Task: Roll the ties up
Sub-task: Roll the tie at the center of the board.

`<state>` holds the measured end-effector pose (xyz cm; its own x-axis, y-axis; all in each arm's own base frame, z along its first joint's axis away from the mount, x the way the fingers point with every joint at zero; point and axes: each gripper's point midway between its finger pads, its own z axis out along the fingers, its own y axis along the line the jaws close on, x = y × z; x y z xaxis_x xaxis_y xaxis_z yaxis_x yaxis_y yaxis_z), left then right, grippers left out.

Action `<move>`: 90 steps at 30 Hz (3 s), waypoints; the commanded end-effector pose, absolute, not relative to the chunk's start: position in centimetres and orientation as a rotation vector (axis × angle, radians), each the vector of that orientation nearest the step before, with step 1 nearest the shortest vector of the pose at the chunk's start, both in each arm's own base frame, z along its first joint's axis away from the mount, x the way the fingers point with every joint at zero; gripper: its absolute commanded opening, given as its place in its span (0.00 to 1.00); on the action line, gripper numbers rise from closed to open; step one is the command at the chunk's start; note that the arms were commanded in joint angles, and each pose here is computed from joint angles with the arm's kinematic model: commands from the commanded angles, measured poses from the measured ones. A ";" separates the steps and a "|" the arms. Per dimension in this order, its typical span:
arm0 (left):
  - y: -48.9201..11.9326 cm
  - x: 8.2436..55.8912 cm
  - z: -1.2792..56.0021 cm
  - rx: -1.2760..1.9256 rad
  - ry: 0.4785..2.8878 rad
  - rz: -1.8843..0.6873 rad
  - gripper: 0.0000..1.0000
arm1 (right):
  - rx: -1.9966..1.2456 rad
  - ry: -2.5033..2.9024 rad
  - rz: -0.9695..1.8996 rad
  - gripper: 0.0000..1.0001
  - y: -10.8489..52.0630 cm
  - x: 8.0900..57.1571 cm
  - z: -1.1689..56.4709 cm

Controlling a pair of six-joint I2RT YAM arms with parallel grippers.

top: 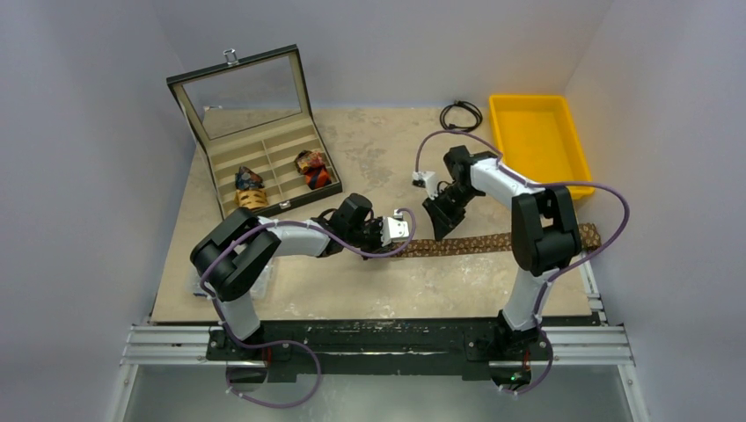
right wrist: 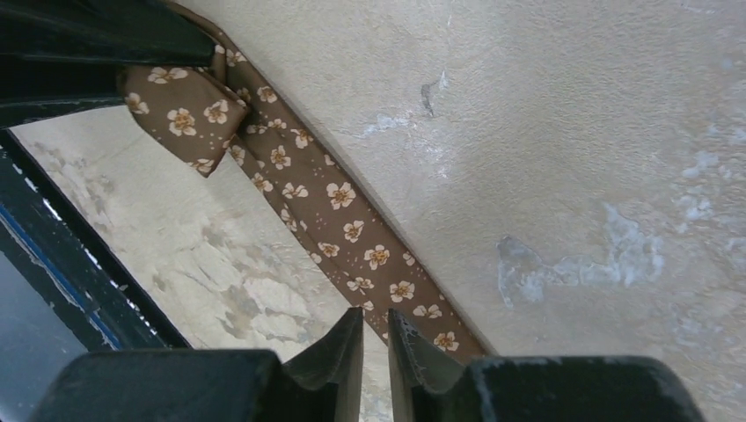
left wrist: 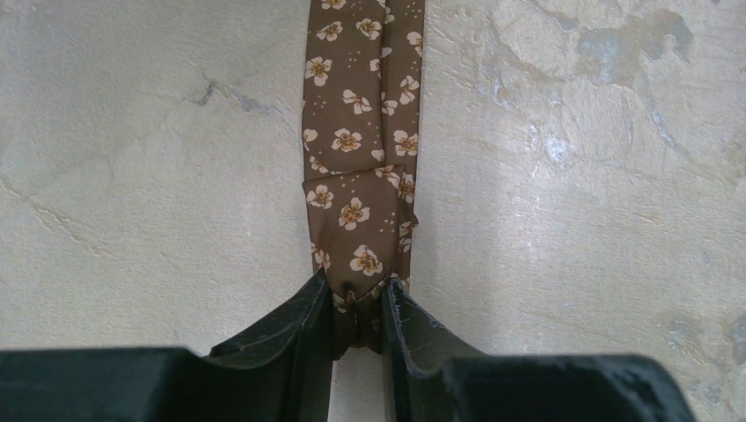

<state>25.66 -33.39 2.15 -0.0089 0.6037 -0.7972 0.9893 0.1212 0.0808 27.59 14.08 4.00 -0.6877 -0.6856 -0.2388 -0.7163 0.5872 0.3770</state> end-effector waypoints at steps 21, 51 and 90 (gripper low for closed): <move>-31.9 24.0 0.4 1.628 1.739 -0.690 0.22 | -0.655 2.658 1.418 0.40 24.5 26.4 6.7; -32.1 23.9 1.4 1.575 1.749 -0.757 0.44 | -0.723 2.718 1.357 0.00 24.4 26.0 4.4; -33.1 25.4 0.9 1.653 1.690 -0.667 0.36 | -0.750 2.613 1.395 0.00 25.2 25.8 7.8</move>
